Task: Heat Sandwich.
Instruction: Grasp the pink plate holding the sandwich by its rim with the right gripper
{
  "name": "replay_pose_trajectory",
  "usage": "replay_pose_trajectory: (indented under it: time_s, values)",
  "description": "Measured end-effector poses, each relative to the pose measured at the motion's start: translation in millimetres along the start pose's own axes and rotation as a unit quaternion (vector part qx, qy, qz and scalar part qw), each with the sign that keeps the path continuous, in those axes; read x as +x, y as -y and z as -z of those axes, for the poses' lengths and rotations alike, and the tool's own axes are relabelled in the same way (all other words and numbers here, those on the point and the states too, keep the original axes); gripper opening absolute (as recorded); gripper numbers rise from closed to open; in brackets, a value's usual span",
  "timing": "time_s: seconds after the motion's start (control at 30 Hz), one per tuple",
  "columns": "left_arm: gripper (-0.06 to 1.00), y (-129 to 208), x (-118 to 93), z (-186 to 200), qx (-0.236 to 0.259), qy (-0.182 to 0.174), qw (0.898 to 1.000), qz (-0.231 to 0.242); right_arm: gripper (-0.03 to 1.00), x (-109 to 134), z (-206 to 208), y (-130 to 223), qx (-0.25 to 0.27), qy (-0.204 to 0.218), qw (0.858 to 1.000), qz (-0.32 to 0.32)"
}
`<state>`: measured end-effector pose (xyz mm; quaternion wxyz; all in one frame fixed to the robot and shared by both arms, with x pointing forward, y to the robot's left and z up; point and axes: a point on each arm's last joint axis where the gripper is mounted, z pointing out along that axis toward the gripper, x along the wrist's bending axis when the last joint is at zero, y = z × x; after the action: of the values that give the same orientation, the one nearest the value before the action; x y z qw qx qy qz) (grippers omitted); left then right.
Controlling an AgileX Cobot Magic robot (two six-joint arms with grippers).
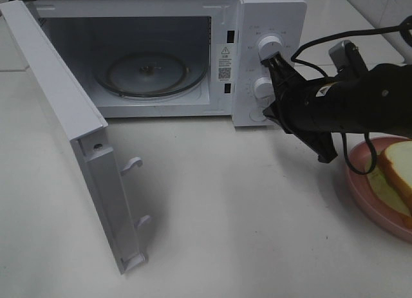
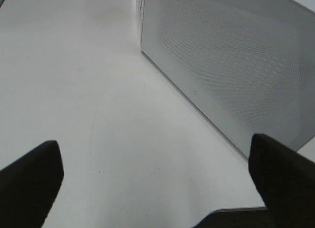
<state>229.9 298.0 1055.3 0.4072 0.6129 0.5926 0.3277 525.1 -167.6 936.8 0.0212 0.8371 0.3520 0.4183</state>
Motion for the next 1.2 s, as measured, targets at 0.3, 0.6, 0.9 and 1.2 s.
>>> replay_pose_trajectory:
  time_s: [0.3,0.6,0.9,1.2]
  values:
    - [0.96,0.0,0.0,0.0,0.0,0.0,1.0,0.0,0.02,-10.3,22.4,-11.8,0.067,0.054,0.979,0.183]
    - [0.96,0.0,0.0,0.0,0.0,0.0,1.0,0.0,0.03,-24.2,39.5,-2.0,0.181,0.103,0.918,0.338]
    - [0.96,0.0,0.0,0.0,0.0,0.0,1.0,0.0,0.05,-35.1,57.4,4.4,0.273,0.132,0.848,0.434]
    - [0.96,0.0,0.0,0.0,0.0,0.0,1.0,0.0,0.11,-32.5,87.8,-0.5,0.285,0.145,0.823,0.47]
